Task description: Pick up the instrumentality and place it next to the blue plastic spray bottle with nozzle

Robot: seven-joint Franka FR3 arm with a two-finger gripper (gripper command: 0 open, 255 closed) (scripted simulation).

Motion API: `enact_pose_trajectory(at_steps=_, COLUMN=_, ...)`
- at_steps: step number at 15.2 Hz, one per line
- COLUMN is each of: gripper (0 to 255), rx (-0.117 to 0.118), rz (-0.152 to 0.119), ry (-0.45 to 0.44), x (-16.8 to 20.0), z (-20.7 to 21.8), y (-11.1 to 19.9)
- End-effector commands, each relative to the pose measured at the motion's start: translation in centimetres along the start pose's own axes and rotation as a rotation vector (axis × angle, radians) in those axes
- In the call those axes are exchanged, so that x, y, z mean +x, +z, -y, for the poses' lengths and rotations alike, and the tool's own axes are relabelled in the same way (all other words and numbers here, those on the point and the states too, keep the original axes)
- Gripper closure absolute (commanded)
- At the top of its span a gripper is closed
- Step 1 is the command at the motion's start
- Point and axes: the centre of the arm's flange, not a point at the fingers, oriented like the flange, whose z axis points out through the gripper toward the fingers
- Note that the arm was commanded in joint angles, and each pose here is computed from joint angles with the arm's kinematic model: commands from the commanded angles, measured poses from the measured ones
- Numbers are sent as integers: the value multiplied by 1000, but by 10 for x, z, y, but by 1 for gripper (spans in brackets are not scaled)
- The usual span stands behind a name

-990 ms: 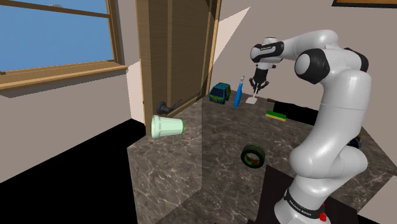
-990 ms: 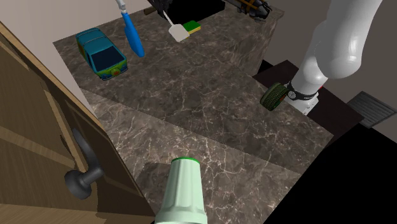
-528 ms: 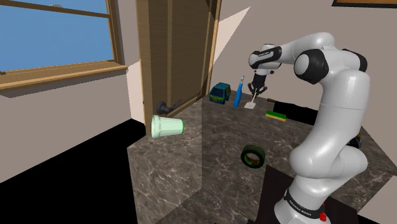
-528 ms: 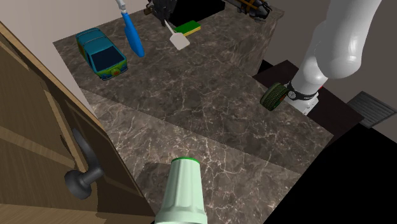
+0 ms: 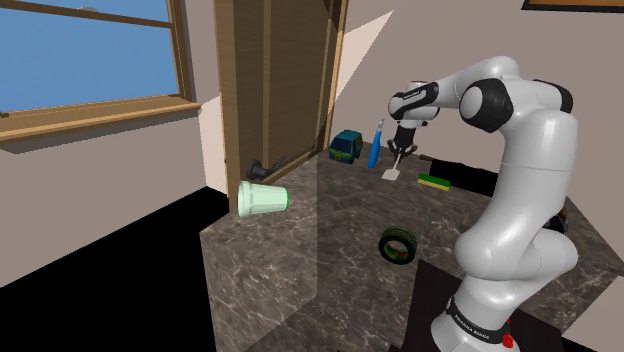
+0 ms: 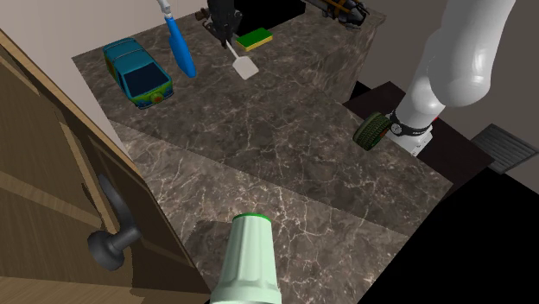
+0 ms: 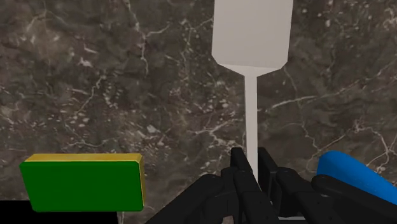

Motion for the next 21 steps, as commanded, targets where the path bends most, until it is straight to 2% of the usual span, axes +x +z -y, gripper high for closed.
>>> enact_pose_trajectory(at_steps=1, gripper=255, rx=0, rz=0, ry=0, x=-1, z=0, y=10)
enact_pose_trajectory(at_steps=14, gripper=255, rx=0, rz=0, ry=0, x=-5, z=0, y=77)
enact_pose_trajectory(at_steps=21, gripper=255, rx=0, rz=0, ry=0, x=-5, z=0, y=76)
